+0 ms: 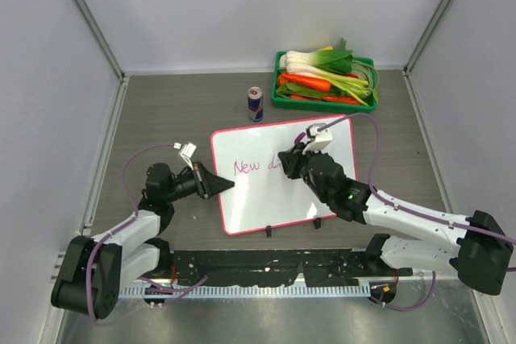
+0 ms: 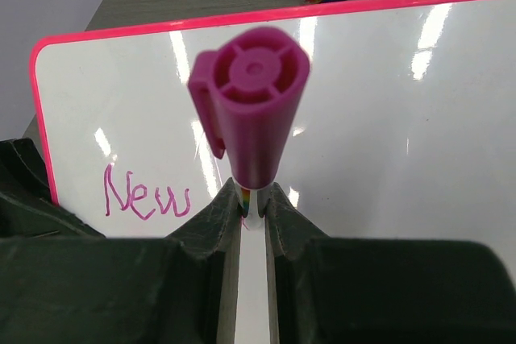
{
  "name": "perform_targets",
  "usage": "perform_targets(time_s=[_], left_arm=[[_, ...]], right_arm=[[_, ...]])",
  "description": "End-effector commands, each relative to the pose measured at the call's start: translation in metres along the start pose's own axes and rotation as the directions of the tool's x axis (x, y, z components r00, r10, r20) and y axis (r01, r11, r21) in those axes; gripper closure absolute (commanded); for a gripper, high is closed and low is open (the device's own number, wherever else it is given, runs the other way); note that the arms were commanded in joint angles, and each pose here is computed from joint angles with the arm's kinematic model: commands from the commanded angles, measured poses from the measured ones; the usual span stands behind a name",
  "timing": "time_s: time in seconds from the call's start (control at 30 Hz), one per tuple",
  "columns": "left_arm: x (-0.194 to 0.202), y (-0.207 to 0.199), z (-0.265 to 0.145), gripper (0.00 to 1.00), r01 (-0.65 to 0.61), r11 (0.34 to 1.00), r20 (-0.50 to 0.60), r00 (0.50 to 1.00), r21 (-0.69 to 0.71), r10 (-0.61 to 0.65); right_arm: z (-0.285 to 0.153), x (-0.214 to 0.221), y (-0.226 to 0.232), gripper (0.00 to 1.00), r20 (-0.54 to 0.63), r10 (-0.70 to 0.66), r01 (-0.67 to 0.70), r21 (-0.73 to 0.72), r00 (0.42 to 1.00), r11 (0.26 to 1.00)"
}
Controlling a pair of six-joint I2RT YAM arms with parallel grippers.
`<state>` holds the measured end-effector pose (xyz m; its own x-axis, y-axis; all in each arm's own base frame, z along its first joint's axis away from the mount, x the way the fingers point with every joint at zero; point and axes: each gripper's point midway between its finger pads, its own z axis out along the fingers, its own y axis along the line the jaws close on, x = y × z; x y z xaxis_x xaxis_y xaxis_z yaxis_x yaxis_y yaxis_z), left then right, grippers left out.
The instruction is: Write a sentence on the whiteboard
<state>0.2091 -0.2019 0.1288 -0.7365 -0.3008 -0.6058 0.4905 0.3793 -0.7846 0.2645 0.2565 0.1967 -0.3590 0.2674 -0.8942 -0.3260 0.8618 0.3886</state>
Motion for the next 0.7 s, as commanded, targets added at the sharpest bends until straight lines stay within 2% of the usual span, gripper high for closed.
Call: perform_targets(time_s=[0.0, 0.27, 0.67], left_arm=[[0.000, 0.017, 0.001, 1.00, -0.084, 0.994, 0.011, 0.996, -0.065, 0.085], [0.000, 0.017, 0.001, 1.00, -0.084, 0.994, 0.013, 0.996, -0.067, 0.085], [-0.001, 0.017, 0.002, 1.00, -0.086, 0.994, 0.013, 0.996, -0.065, 0.087]], right_arm=[[-0.005, -0.043, 0.011, 0.98, 0.106, 0.017, -0.015, -0.016, 0.994, 1.000], [-0.003, -0.056, 0.008, 0.99, 0.130, 0.009, -0.010, 0.008, 0.992, 1.000], [0.005, -0.035, -0.003, 0.99, 0.081, 0.002, -0.004, 0.029, 0.997, 1.000]])
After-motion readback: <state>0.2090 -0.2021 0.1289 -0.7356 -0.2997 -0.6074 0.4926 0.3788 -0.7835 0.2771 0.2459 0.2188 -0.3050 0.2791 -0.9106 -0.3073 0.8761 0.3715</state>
